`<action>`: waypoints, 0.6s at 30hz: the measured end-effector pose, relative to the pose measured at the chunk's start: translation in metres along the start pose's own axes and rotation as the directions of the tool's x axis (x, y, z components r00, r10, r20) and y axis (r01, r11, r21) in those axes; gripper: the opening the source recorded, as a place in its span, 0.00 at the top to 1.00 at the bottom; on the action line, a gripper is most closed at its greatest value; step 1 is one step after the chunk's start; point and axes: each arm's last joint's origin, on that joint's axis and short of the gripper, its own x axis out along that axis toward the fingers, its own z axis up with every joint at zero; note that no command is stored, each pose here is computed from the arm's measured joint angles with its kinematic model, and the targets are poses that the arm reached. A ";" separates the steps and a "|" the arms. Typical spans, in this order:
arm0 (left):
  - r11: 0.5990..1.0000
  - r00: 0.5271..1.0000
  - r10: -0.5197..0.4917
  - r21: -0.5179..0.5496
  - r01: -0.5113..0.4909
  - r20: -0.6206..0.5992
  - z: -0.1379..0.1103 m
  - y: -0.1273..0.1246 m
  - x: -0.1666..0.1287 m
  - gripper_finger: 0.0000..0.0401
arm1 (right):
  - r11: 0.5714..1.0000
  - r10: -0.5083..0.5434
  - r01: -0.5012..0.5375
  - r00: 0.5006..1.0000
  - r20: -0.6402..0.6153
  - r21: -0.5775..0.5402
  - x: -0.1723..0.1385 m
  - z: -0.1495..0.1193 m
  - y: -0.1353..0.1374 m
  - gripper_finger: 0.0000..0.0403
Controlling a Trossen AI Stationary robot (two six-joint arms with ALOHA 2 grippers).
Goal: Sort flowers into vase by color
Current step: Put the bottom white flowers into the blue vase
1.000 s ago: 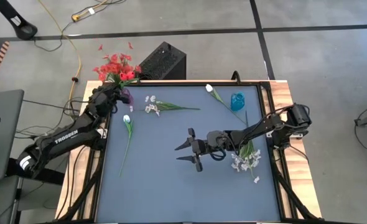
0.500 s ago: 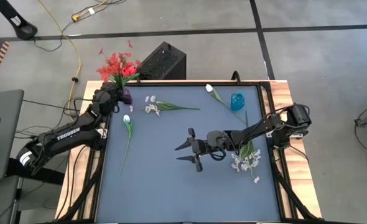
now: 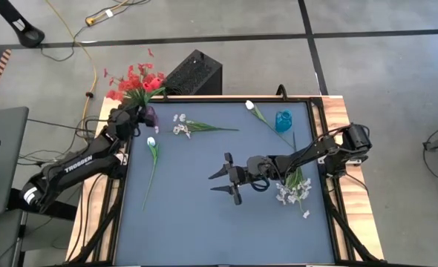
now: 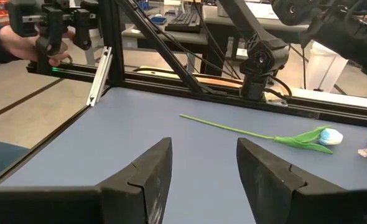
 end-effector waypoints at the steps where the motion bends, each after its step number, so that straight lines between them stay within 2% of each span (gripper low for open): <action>1: 1.000 1.000 0.000 0.003 0.000 -0.006 0.000 0.001 -0.001 0.72 | 1.000 0.000 0.000 1.000 0.000 0.000 0.000 0.000 0.000 0.49; 11: 0.985 0.982 -0.163 0.040 0.168 -0.099 -0.005 -0.001 -0.008 0.72 | 1.000 0.000 0.000 1.000 0.000 0.009 0.000 0.000 0.000 0.49; 18: 0.978 0.962 -0.171 0.079 0.191 -0.211 -0.003 -0.001 -0.012 0.72 | 0.999 0.001 -0.001 1.000 0.000 0.034 0.000 0.000 0.000 0.49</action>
